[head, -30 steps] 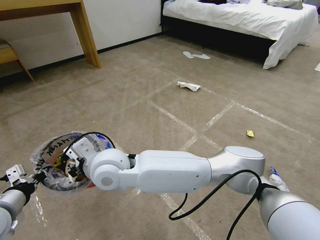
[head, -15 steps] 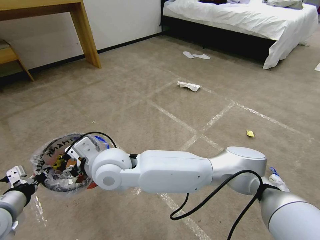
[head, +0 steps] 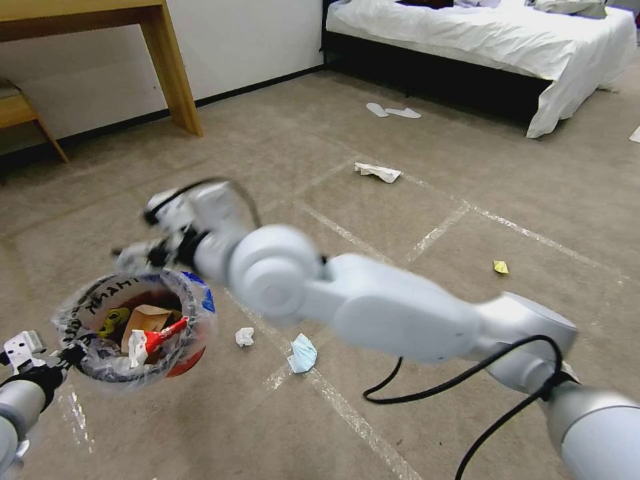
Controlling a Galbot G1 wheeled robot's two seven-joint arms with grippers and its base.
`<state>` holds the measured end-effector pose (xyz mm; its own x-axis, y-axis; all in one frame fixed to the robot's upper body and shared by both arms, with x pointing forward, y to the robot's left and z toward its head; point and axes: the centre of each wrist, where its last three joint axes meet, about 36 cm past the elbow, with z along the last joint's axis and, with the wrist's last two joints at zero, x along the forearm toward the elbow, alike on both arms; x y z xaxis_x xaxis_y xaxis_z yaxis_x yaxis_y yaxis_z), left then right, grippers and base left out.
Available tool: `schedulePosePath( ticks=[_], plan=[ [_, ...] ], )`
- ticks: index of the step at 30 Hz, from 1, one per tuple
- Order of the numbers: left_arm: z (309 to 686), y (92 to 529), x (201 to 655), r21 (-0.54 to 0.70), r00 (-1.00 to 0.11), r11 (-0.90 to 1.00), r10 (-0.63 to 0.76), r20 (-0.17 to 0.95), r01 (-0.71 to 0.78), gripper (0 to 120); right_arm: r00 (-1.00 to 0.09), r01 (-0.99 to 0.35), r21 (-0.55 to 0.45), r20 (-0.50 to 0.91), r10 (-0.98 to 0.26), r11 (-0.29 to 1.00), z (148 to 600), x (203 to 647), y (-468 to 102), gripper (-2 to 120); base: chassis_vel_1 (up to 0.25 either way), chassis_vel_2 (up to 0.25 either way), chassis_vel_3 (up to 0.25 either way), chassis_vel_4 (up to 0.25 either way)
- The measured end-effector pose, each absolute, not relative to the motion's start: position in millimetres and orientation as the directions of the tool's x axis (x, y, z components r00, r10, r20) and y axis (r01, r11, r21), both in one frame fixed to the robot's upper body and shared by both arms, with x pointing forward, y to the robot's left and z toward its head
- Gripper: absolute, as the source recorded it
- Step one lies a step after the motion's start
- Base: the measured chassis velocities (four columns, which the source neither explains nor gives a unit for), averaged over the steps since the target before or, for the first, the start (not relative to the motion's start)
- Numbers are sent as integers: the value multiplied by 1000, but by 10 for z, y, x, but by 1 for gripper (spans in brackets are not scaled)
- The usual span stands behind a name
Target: Pick up the trash bin and place the garbage on the floor into it.
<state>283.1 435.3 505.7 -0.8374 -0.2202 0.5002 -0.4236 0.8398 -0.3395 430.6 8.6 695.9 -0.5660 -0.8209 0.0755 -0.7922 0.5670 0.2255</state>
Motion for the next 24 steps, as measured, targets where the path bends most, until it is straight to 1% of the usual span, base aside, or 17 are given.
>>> schedulePosePath(
  ticks=[1,4,6,8,9,11,12,13,14,15,16,17,18,20,22,23,24],
  plan=[
    [5056,4356,2826,-339,-837,839,-222,501,-426,0,-583,-784,236,39,-811,575,6994,4309,-70,100,0,0,0,0],
    [5056,4360,2822,-338,-836,838,-224,501,-427,0,-607,-768,244,17,-794,592,7003,4326,-233,100,0,0,0,0],
    [5043,4366,2817,-333,-833,838,-230,504,-433,0,-673,-712,258,14,-739,653,6929,4402,-580,100,0,0,0,0],
    [5030,4371,2815,-330,-830,837,-234,507,-437,0,-740,-638,260,53,-670,725,6778,4472,-912,100,0,0,0,0],
    [5030,4371,2815,-330,-830,837,-234,507,-437,0,-740,-638,260,53,-670,725,6778,4472,-912,100,0,0,0,0],
    [5013,4378,2819,-328,-828,835,-237,509,-441,0,-781,-555,282,146,-607,782,6554,4494,-1131,100,0,0,0,0],
    [5013,4378,2819,-328,-828,835,-237,509,-441,0,-781,-555,282,146,-607,782,6554,4494,-1131,100,0,0,0,0],
    [5007,4381,2820,-327,-826,835,-238,511,-442,0,-784,-523,297,200,-588,799,6466,4500,-1181,100,0,0,0,0],
    [4996,4386,2820,-323,-824,835,-241,513,-445,0,-776,-476,311,293,-559,823,6329,4527,-1232,100,0,0,0,0],
    [4996,4386,2820,-323,-824,835,-241,513,-445,0,-776,-476,311,293,-559,823,6329,4527,-1232,100,0,0,0,0],
    [4989,4387,2820,-321,-822,835,-242,515,-447,0,-757,-456,308,359,-545,835,6211,4554,-1247,100,0,0,0,0],
    [4983,4387,2818,-320,-821,834,-244,515,-449,0,-742,-446,296,405,-534,845,6106,4576,-1243,100,0,0,0,0],
    [4983,4387,2818,-320,-821,834,-244,515,-449,0,-742,-446,296,405,-534,845,6106,4576,-1243,100,0,0,0,0],
    [4976,4385,2815,-321,-821,833,-246,516,-451,0,-724,-440,281,452,-522,853,5983,4579,-1215,100,0,0,0,0],
    [4957,4377,2803,-324,-819,829,-248,517,-456,0,-673,-445,243,544,-501,862,5734,4558,-1130,100,0,0,0,0],
    [4957,4377,2803,-324,-819,829,-248,517,-456,0,-673,-445,243,544,-501,862,5734,4558,-1130,100,0,0,0,0],
    [4947,4373,2797,-324,-818,827,-251,518,-459,0,-640,-448,209,604,-475,869,5568,4566,-1068,100,0,0,0,0]
  ],
)
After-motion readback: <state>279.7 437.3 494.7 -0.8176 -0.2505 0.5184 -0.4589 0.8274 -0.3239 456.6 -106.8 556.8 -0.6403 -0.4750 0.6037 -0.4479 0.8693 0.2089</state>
